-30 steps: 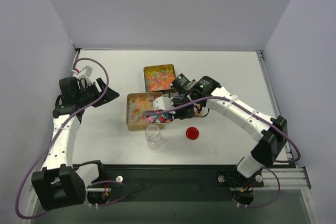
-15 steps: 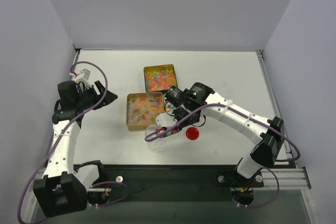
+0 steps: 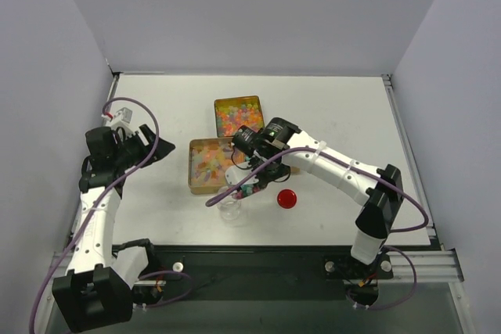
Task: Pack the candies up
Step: Place the fake candies in the packing bottle.
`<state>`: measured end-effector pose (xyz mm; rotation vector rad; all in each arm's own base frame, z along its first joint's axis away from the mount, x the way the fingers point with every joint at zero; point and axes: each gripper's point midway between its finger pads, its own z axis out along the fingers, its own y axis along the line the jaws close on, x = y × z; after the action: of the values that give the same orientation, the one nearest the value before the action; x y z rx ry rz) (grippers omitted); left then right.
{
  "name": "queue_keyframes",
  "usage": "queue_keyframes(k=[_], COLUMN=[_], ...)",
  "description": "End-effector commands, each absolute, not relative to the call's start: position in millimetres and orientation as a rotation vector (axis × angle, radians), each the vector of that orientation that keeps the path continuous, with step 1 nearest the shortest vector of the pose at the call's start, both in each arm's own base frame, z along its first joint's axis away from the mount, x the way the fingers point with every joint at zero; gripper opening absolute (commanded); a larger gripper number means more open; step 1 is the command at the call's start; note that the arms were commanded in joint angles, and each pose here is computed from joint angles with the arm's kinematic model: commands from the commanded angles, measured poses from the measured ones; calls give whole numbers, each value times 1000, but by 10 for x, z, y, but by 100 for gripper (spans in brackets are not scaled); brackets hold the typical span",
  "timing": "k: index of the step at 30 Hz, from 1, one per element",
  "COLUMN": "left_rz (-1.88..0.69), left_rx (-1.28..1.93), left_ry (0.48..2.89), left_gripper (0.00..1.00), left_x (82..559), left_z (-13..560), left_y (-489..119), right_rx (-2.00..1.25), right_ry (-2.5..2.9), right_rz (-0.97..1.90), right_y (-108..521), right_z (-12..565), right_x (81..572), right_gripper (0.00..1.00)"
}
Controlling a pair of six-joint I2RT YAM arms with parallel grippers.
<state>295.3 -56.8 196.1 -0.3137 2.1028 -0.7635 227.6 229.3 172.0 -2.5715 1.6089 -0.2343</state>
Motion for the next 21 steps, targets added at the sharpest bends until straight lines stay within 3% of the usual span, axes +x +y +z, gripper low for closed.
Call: queue_keyframes(k=[1,21], left_rz=[-768,-814], left_rx=[-291,-295], left_ry=[2016,1969], left_gripper=[73,74], left_x=[3008,3047], left_z=[2139,2223], left_y=[-549,-593], right_rx=[-2592,-2663], right_ry=[1600,1476], right_rz=[-351,-588], right_y=[2236,2384], right_z=[1888,1939], right_x=[2322,2481], right_gripper=[0,0])
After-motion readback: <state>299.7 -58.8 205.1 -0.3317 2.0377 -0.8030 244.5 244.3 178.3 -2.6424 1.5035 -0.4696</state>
